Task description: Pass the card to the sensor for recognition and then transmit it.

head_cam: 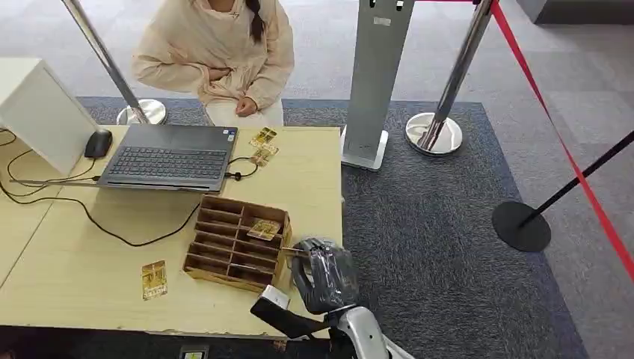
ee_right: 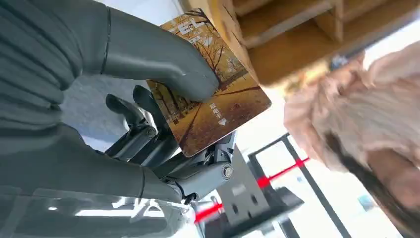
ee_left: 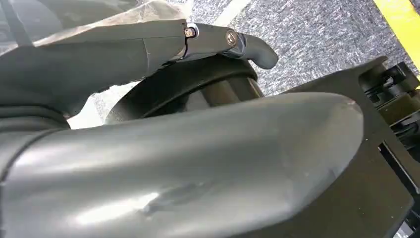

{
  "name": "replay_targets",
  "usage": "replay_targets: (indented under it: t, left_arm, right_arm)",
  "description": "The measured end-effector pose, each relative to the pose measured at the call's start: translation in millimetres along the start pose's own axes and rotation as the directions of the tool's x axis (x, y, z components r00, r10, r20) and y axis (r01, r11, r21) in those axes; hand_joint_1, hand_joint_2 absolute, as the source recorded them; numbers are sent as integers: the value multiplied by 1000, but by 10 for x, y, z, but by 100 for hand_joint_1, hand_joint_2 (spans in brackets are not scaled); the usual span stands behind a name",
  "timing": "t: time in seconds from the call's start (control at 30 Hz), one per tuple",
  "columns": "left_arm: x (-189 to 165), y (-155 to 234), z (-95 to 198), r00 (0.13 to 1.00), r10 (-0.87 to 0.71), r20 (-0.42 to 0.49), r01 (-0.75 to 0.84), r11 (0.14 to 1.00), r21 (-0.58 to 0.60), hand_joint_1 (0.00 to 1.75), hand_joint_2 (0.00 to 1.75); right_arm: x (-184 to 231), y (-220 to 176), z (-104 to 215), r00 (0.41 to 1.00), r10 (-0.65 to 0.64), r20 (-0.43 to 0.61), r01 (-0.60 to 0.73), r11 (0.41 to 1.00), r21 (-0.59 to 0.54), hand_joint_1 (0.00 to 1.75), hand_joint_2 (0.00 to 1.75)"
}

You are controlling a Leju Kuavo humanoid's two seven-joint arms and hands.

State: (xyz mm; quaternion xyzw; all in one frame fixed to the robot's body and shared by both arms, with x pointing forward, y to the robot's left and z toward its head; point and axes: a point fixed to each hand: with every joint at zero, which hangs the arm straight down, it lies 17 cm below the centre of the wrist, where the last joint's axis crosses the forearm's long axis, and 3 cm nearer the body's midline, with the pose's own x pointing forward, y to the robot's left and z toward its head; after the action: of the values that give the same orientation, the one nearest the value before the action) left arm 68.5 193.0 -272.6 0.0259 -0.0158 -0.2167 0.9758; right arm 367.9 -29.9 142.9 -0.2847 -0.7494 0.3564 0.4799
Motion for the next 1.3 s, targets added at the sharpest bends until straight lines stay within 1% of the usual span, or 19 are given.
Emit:
replay_targets:
  t: [0.13, 0.27, 0.33, 0.43, 0.53, 0.6, 0.7, 0.87, 1.3]
  left_arm:
    - [-2, 2, 0, 1000, -14, 1, 14, 1000, 0, 0, 0]
    - [3, 4, -1, 1000, -28, 8, 28, 1000, -3, 0, 0]
    - [11, 4, -1, 999, -37, 15, 37, 999, -4, 0, 0]
    - [15, 18, -1, 999, -47, 12, 47, 999, 2, 0, 0]
    - [65, -9, 22, 998, -54, -12, 54, 998, 25, 0, 0]
    - [92, -24, 30, 998, -59, -11, 59, 998, 26, 0, 0]
    - [137, -41, 41, 998, -70, -6, 70, 997, 26, 0, 0]
    - [157, -54, 49, 997, -76, -7, 76, 997, 26, 0, 0]
    - [168, -67, 54, 997, -80, -7, 80, 997, 24, 0, 0]
  right_arm:
    - [331, -417, -215, 992, 81, 92, -70, 991, -113, 157, 175]
    - [652, -800, -425, 975, 151, 161, -117, 972, -203, 166, 175]
    - [796, -923, -513, 969, 167, 183, -125, 967, -222, 166, 175]
    - [1018, -1090, -631, 960, 176, 219, -120, 962, -246, 171, 175]
    - [1095, -1169, -769, 961, 168, 221, -115, 965, -233, 175, 175]
    - [1138, -1240, -871, 964, 149, 222, -97, 969, -228, 175, 175]
    - [1172, -1298, -1019, 970, 113, 217, -67, 976, -208, 175, 175]
    - [1183, -1301, -1236, 970, 120, 211, -80, 979, -189, 175, 175]
    - [1279, -1142, -1456, 967, 147, 209, -115, 981, -156, 175, 175]
